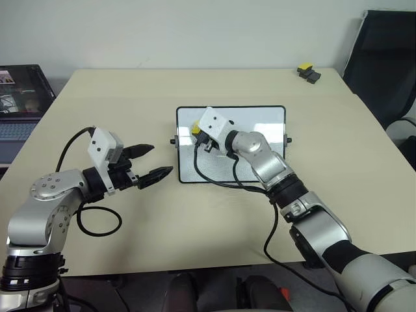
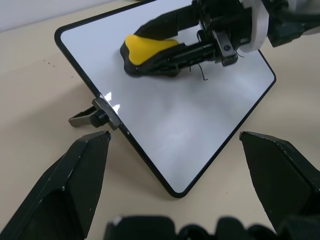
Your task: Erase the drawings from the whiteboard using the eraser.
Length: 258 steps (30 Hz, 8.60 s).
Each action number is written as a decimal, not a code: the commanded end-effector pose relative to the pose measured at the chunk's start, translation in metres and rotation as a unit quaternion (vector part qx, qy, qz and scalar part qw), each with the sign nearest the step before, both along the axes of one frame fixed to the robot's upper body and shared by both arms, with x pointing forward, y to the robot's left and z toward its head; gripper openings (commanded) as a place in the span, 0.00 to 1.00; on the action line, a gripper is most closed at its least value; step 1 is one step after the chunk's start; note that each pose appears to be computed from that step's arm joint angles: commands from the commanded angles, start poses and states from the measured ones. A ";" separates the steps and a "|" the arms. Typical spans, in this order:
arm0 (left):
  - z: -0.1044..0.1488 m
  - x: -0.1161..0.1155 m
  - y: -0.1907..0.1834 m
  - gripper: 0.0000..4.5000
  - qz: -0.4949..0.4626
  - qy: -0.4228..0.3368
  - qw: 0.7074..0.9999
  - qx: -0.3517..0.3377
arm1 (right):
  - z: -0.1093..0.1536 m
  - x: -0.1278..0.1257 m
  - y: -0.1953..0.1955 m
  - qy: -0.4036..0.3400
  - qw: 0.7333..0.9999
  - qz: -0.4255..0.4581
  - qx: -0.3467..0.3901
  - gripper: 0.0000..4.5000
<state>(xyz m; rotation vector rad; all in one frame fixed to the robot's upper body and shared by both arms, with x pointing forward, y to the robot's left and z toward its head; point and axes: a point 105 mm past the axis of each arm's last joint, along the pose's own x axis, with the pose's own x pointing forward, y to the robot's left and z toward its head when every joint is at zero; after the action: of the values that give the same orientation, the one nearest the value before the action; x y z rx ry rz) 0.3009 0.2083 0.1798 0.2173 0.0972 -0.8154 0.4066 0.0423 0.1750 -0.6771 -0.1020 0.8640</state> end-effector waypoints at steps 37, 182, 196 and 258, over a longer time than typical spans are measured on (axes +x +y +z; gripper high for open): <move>0.011 0.001 -0.010 1.00 -0.023 -0.023 0.999 -0.002 | 0.040 0.005 0.007 -0.038 0.997 -0.029 0.062 0.29; 0.026 0.009 -0.027 1.00 -0.082 -0.040 0.996 0.013 | 0.011 -0.109 -0.124 0.021 0.989 -0.129 0.067 0.28; 0.025 0.009 -0.038 1.00 -0.111 -0.041 0.993 0.024 | 0.011 -0.115 -0.142 0.020 0.986 -0.155 0.060 0.28; 0.017 0.017 -0.038 1.00 -0.189 -0.012 0.978 0.081 | -0.056 -0.023 -0.083 0.000 0.995 -0.088 -0.042 0.28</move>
<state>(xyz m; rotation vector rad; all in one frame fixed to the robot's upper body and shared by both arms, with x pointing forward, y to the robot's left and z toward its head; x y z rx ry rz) 0.3225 0.1727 0.1833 0.3602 0.1467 -1.1755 0.3801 -0.0224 0.1496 -0.7373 -0.1283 0.7159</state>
